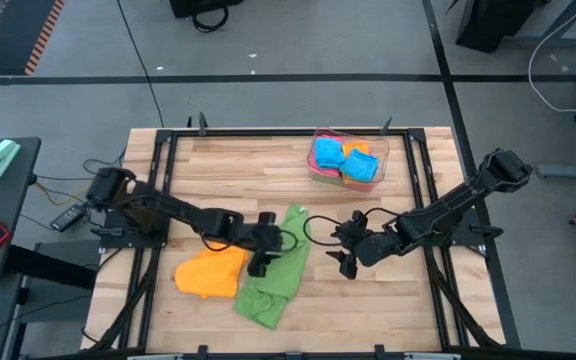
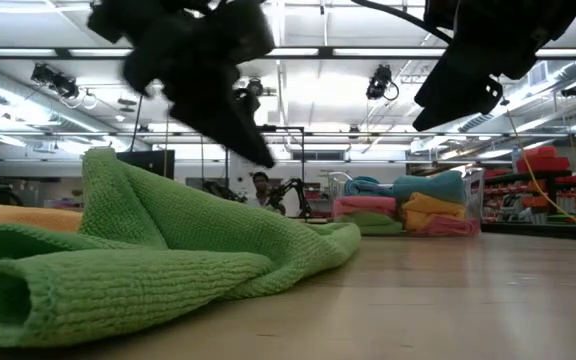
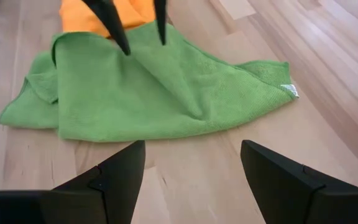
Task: Fold microfiber towels
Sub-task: Fold the green towel
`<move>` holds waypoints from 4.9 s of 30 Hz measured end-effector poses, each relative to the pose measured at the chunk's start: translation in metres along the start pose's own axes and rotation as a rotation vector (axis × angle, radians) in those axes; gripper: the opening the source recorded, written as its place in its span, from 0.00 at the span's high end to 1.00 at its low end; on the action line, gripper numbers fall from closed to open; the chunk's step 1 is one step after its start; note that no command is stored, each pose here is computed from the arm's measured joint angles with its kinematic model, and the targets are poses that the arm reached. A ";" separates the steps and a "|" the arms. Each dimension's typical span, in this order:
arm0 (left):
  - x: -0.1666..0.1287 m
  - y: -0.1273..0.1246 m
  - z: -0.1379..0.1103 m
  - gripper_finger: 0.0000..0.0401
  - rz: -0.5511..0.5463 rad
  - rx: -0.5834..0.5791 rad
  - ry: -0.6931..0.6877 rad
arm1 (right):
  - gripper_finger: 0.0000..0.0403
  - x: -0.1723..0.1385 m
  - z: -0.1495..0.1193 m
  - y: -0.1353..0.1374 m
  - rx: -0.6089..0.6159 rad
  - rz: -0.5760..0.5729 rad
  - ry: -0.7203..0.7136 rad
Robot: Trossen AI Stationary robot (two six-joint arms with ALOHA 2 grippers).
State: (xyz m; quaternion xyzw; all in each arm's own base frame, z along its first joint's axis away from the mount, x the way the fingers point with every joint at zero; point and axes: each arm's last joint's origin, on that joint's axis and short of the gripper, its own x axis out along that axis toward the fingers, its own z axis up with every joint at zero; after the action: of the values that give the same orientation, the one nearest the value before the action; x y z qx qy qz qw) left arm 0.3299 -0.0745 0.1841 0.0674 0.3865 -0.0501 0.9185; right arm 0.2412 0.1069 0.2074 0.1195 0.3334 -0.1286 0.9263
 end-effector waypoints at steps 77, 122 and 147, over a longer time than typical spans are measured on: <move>-0.048 -0.054 0.020 0.62 0.095 0.458 0.445 | 0.32 0.134 -0.037 0.048 -0.335 -0.008 0.071; 0.017 0.009 -0.007 0.56 0.425 -0.057 0.532 | 0.32 0.003 -0.011 0.061 -0.190 -0.123 -0.078; 0.011 0.023 -0.009 0.95 0.355 0.040 0.563 | 0.32 0.042 -0.027 0.083 -0.197 -0.085 -0.151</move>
State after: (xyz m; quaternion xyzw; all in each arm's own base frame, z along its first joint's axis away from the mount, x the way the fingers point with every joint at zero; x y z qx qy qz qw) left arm 0.3344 -0.0511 0.1713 0.1628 0.6063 0.1238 0.7685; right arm 0.2832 0.1863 0.1715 0.0034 0.2785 -0.1431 0.9497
